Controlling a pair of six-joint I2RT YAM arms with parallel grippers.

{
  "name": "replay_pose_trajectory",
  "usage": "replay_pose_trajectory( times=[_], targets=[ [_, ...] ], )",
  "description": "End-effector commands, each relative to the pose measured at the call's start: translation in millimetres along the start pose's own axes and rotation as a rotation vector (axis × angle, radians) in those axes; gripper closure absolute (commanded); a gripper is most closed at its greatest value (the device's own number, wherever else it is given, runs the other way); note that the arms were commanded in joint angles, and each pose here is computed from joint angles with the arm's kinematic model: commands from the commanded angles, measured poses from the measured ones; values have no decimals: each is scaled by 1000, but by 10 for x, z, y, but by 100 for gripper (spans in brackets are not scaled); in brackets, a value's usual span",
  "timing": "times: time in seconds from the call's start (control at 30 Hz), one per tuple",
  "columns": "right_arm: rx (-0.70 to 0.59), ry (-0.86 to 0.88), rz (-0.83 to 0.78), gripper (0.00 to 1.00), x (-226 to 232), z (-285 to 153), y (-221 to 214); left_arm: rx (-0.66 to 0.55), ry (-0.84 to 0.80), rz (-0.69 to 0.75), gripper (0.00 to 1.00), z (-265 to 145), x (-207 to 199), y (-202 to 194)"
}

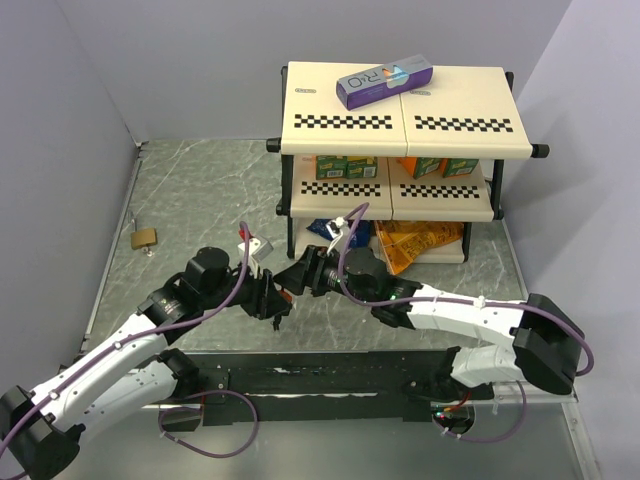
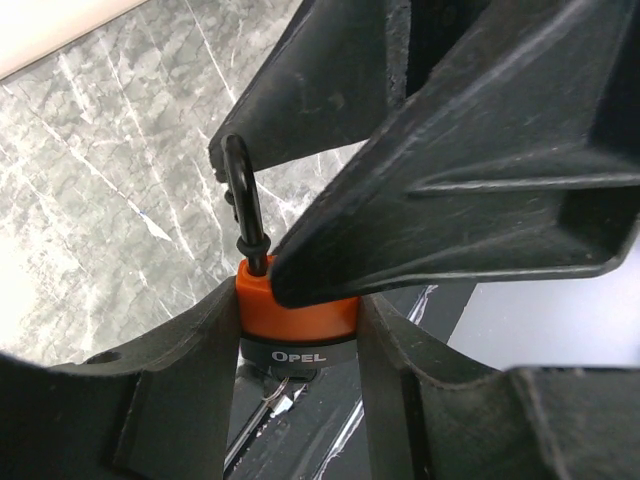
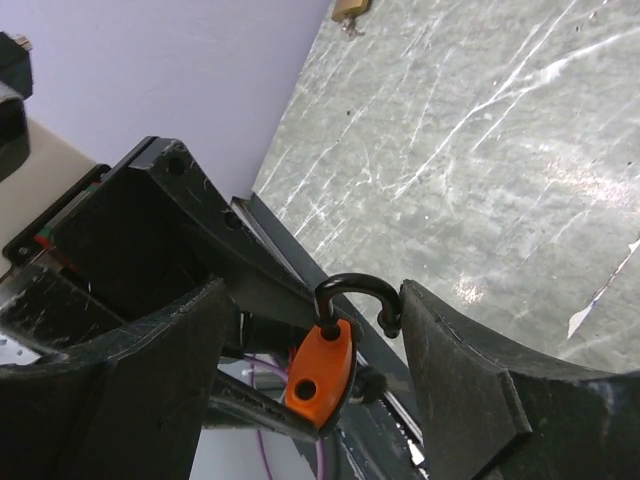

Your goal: Unlock with the key

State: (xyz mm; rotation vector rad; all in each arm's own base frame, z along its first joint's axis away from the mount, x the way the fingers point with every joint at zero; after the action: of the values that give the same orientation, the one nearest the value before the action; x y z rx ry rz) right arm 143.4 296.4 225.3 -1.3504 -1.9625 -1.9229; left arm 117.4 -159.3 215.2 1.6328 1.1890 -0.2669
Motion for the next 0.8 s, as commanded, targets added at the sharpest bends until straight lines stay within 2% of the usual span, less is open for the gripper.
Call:
replay_pose_trajectory(
  times=[0.0, 0.37, 0.67, 0.77],
  targets=[
    [-60, 136, 52, 24, 295, 70, 229, -61, -61, 51, 99, -33, -153, 173],
    [-57, 195, 78, 26, 387, 207, 237, -71, -42, 46, 99, -37, -139, 178],
    [-96, 125, 52, 25, 289, 101, 246, -132, 69, 7, 99, -42, -50, 233],
    [-111, 82, 38, 23, 191, 24, 272, -168, 164, -39, 99, -31, 38, 263]
  ],
)
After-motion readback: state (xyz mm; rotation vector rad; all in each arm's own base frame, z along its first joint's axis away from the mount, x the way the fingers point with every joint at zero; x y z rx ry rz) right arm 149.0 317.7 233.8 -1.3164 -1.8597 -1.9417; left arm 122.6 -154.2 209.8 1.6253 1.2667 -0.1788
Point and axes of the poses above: each gripper's point midway between its finger pads, its own z axis out along the fingers, its own x axis along the line the jaws close on, y = z × x, the point moved 9 cm from there along -z, back along the fingers, and after that the axes turned 15 degrees about -z, right-handed, at the moved point
